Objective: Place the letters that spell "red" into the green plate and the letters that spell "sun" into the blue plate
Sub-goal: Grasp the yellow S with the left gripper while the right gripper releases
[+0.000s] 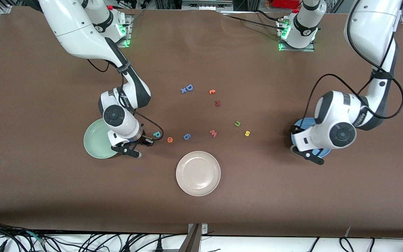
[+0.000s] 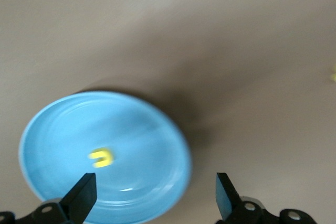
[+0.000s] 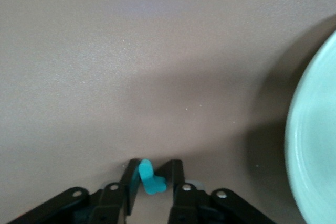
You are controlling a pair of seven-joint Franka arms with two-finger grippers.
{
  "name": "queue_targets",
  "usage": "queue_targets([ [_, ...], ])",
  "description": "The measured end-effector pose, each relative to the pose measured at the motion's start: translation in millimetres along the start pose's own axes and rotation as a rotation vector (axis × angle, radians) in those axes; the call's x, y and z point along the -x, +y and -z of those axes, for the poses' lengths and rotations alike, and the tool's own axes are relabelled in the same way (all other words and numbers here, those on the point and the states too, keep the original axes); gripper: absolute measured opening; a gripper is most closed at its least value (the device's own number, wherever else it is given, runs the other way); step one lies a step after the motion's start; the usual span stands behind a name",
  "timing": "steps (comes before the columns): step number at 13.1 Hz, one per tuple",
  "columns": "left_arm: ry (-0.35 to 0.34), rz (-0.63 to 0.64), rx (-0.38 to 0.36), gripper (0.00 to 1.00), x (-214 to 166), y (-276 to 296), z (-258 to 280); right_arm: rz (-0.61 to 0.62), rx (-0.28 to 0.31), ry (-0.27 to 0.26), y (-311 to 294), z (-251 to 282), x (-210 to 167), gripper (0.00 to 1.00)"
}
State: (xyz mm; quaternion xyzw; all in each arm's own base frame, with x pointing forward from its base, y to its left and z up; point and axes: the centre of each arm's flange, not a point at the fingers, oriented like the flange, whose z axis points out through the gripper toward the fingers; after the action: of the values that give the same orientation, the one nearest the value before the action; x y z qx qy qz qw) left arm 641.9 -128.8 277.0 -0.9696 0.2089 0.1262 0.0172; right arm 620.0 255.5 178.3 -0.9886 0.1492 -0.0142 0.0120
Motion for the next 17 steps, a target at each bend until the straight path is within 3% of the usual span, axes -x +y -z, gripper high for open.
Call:
queue_targets([
  [3,0.006,0.109,-0.005,1.0,-13.3,84.5,3.4,0.002,0.001,0.0,-0.4,0.0,0.7,0.28],
  [5,0.027,0.119,-0.016,1.0,-21.1,130.0,-2.6,0.002,0.001,0.0,-0.1,0.1,0.8,0.26],
  [10,0.134,0.114,0.009,1.0,-44.8,138.6,-36.2,0.002,0.001,0.0,-0.2,0.5,1.2,0.18],
  [17,0.152,0.056,0.02,1.0,-56.0,178.6,-78.6,0.002,0.018,-0.018,-1.5,3.5,-0.2,0.18],
])
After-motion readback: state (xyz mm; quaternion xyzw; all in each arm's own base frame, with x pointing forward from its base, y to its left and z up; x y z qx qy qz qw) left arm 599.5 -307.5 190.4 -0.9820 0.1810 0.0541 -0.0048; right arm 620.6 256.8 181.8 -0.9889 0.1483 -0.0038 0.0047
